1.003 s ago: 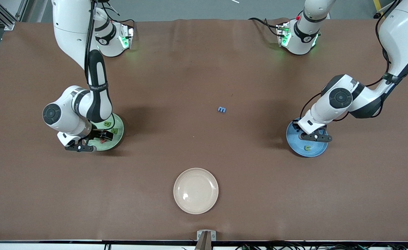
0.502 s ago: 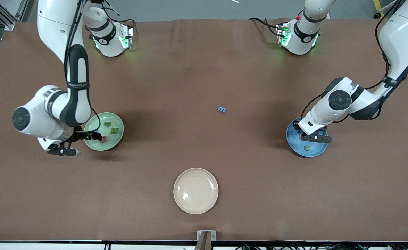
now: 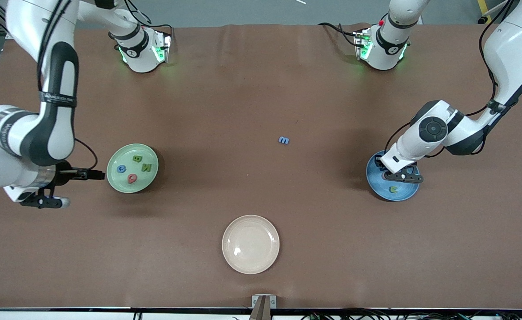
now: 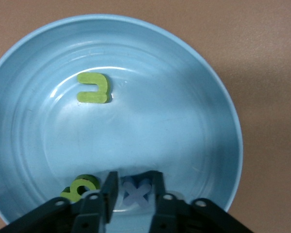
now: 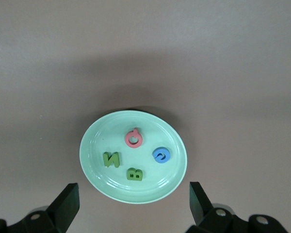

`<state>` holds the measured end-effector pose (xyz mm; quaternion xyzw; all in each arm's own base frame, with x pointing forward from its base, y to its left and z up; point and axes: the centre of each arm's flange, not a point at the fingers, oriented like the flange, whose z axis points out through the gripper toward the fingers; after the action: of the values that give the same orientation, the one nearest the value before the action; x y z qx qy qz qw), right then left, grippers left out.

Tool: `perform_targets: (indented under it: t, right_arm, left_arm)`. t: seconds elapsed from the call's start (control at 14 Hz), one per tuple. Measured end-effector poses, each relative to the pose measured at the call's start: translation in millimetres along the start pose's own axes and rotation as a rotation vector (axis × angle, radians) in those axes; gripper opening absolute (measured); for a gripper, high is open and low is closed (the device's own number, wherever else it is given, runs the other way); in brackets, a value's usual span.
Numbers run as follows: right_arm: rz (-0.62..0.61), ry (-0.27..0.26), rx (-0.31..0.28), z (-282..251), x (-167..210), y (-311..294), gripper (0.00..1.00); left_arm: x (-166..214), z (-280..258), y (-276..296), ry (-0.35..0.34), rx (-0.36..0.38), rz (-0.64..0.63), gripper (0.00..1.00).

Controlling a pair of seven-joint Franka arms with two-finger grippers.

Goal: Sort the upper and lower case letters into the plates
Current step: 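Withdraw the right gripper while the left gripper moves above the blue E, then lower the left gripper and grasp the blue E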

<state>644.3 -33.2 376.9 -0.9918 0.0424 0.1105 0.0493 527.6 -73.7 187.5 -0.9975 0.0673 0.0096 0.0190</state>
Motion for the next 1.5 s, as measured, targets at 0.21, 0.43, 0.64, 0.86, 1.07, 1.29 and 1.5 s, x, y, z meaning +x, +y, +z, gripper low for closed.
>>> perform_targets:
  t: [0.21,0.43,0.64,0.86,1.07,1.29,1.5]
  right_arm:
    - [0.012,0.014,-0.058,-35,-5,-11,1.0]
    - [-0.009,0.045,-0.072,-68,-22,-26,1.0]
    - [-0.029,0.06,-0.076,-98,-41,-19,1.0]
    - [-0.032,0.058,-0.062,-123,-62,-12,1.0]
    - [-0.043,0.074,-0.084,-142,-82,-12,1.0]
    - [-0.045,0.079,-0.089,-153,-97,-17,1.0]
    - [-0.043,0.078,-0.092,-160,-104,-17,1.0]
  left_arm:
    - [3,-10,12,0.015,-0.006,-0.032,0.71]
    - [7,-46,51,-0.005,-0.01,-0.063,1.0]
    - [12,-96,117,-0.035,0.002,-0.015,1.0]
    - [-1,-125,220,-0.008,0.001,0.057,1.0]
    - [-35,-141,318,-0.004,-0.029,0.13,1.0]
    - [-62,-135,368,-0.013,-0.033,0.193,1.0]
    - [-63,-110,381,0.007,-0.085,0.189,1.0]
